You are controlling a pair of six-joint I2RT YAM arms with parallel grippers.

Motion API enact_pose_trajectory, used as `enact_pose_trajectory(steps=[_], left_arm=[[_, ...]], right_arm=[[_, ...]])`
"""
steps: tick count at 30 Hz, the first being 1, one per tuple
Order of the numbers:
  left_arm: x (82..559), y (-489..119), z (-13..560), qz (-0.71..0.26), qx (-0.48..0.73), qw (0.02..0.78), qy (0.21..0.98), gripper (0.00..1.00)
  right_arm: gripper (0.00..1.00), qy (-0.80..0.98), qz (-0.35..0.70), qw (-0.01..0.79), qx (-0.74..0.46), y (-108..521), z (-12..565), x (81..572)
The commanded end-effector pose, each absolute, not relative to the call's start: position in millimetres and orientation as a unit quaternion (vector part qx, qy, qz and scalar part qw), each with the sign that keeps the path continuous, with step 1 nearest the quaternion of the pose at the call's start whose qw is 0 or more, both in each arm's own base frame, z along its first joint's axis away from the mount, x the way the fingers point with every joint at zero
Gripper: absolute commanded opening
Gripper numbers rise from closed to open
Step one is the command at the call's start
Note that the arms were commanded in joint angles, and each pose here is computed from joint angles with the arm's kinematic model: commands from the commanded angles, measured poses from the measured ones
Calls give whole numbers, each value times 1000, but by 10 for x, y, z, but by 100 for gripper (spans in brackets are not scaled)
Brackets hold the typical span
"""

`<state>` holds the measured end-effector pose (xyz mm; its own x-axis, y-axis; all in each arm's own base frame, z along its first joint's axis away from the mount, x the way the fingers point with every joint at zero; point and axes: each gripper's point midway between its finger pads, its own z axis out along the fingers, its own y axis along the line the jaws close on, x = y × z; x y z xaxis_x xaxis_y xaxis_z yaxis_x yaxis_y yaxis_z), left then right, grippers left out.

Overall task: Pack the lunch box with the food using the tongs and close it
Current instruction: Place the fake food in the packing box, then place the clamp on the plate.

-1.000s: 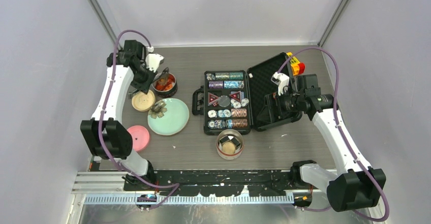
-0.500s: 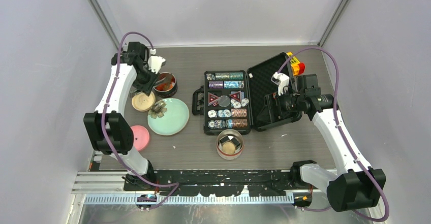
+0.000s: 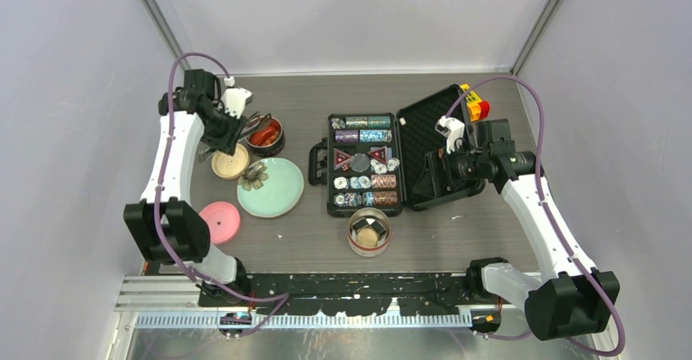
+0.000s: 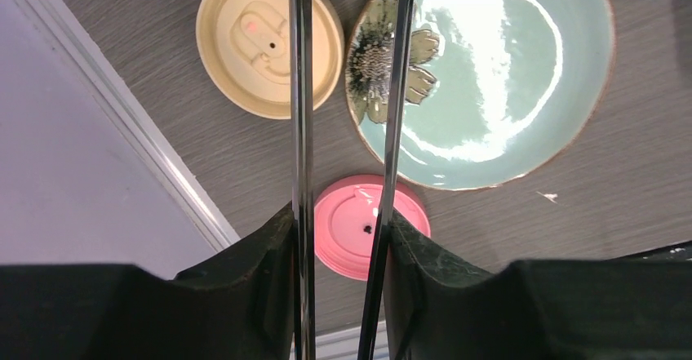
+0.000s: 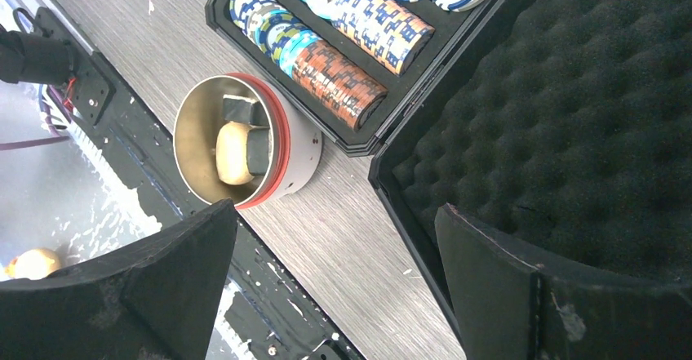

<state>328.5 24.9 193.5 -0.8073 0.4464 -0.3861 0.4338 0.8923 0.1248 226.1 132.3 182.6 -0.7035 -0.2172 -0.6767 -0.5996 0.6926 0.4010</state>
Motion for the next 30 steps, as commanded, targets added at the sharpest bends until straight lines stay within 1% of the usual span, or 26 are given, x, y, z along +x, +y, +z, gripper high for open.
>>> enact_pose_trajectory(steps=[1,6,9,12,16,22,30], left_arm=[[3015,61,2160,-31,244,249,937,38],[2743,-49,2043,-56,251,254,932,38],[2574,-133,1877,-78,253,251,931,38],[2481,-190,1768,-89,250,261,928,38],[2487,-219,1590,-91,243,281,924,38],[2546,-264,1323,-103,230,291,923,40],[2578,-226,915,-97,209,281,932,44]], right_arm=[[96,855,320,327,-243,1355,2022,2345],[96,852,329,328,-242,1395,2095,2378],[96,849,331,330,-245,1416,2134,2382],[96,848,334,329,-246,1441,2151,2381],[96,846,342,327,-245,1474,2140,2382],[96,848,344,322,-243,1485,2075,2368],[96,848,346,317,-245,1490,2033,2354]])
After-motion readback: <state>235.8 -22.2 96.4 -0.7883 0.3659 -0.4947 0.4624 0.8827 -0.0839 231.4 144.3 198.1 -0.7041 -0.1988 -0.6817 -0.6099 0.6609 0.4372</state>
